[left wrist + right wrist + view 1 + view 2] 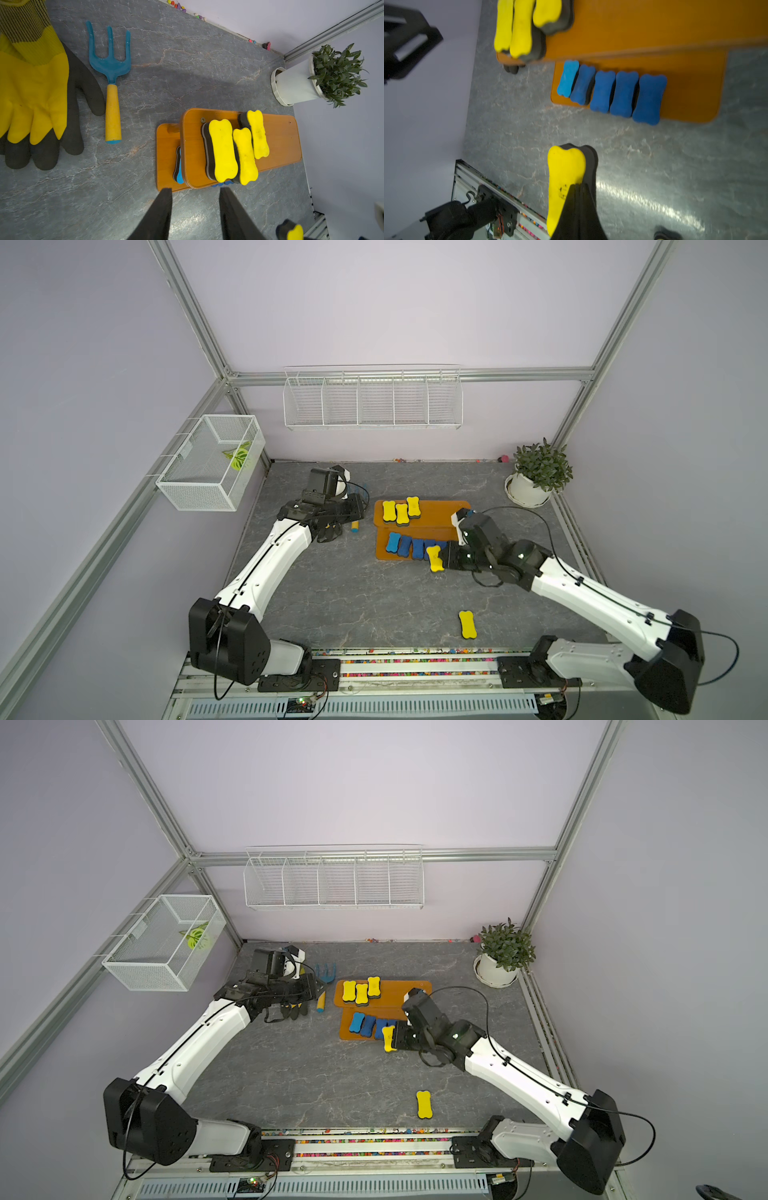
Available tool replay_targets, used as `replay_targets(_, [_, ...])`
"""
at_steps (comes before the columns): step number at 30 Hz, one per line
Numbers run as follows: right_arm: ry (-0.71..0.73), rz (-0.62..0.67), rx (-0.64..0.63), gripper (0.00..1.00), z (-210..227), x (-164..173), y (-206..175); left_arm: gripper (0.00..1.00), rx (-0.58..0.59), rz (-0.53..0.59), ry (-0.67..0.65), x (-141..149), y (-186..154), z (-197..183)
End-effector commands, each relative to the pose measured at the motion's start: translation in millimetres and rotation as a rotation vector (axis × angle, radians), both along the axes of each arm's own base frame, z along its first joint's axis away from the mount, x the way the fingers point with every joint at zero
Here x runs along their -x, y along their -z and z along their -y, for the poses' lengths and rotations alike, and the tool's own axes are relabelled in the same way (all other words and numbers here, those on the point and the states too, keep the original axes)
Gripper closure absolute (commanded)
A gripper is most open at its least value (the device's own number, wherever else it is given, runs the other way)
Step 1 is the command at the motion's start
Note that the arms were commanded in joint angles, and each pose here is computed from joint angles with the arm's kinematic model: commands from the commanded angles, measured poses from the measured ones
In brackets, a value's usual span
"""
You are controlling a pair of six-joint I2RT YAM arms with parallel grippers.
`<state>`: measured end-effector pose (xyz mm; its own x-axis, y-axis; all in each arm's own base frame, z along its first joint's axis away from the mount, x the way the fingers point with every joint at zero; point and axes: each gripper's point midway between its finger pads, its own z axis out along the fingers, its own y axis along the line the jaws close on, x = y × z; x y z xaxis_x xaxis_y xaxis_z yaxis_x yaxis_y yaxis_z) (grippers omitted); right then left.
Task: Remove the whiteboard erasers from the shelf
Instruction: Place the whiteboard eraser at the center of the board.
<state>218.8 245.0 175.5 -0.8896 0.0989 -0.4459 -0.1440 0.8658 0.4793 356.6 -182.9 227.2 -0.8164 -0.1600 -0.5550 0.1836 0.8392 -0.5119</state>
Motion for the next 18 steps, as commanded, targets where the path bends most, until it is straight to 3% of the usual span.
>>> replay_targets(1, [0.099,-0.041,0.071,1.0,19.1,23.5,28.8,0.57,0.009,0.027,0.027,5.1,-5.7,1.5])
replay_targets(10, [0.085,-0.148,0.164,1.0,34.5,75.7,102.7,0.57,0.019,0.037,0.033,7.3,-7.6,2.1])
replay_targets(18, [0.07,-0.186,0.164,1.0,32.0,86.1,126.6,0.57,0.013,0.042,0.027,7.0,-6.8,0.9])
